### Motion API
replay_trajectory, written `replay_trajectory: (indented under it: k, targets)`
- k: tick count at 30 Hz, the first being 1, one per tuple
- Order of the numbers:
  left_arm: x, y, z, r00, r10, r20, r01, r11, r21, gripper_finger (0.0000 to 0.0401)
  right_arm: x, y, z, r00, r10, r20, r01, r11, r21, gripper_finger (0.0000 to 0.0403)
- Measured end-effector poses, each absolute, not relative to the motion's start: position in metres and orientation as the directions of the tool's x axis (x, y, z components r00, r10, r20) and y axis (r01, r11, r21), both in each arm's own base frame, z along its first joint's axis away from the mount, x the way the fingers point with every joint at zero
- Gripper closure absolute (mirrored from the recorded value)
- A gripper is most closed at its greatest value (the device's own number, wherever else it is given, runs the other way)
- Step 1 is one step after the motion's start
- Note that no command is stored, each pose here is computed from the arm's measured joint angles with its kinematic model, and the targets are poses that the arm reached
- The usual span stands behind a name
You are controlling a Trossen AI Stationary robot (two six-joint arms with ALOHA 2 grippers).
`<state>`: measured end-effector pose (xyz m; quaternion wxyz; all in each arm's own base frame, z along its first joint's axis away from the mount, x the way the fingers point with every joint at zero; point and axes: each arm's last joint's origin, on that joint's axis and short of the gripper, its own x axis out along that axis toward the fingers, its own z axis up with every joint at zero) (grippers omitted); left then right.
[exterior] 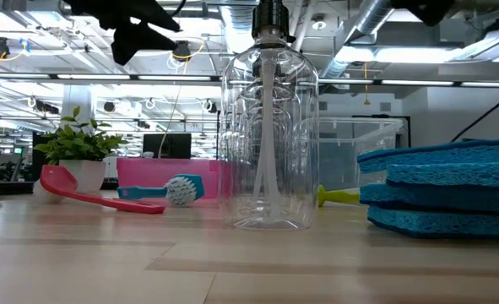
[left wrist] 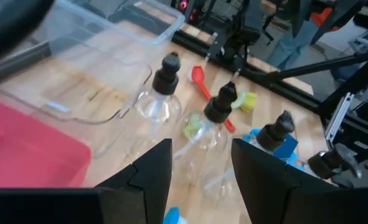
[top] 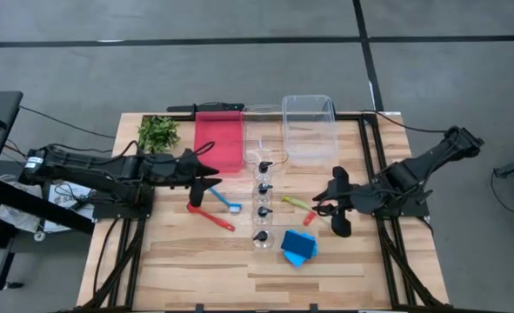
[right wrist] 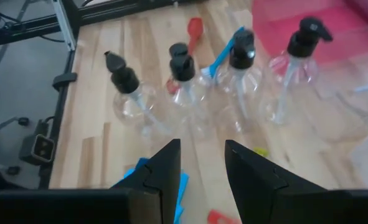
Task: Pick & Place Kitchen Sink Supplies
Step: Put the spray bottle into the pink bin
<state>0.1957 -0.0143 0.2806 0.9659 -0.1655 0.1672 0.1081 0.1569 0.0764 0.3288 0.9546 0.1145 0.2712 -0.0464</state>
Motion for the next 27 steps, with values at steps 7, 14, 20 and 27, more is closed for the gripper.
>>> replay_trajectory:
  k: [7, 14, 20, 27]
  targets:
    - [0.198, -0.014, 0.281, 0.924, 0.155, -0.349, -0.252, 0.934, -0.252, 0.0233, 0.152, 0.081, 0.326, 0.831, -0.010, -0.556, 0.184, 0.948, 0.259, 0.0284]
    - [0.200, -0.011, 0.280, 0.922, 0.172, -0.347, -0.268, 0.930, -0.252, 0.0233, 0.148, 0.079, 0.320, 0.790, -0.032, -0.612, 0.284, 0.904, 0.319, 0.0284]
    - [0.203, -0.010, 0.279, 0.921, 0.179, -0.345, -0.275, 0.928, -0.252, 0.0233, 0.152, 0.074, 0.318, 0.779, -0.063, -0.624, 0.398, 0.819, 0.414, 0.0284]
    - [0.204, -0.010, 0.278, 0.920, 0.179, -0.348, -0.276, 0.928, -0.251, 0.0233, 0.165, 0.072, 0.309, 0.733, -0.058, -0.678, 0.410, 0.833, 0.372, 0.0284]
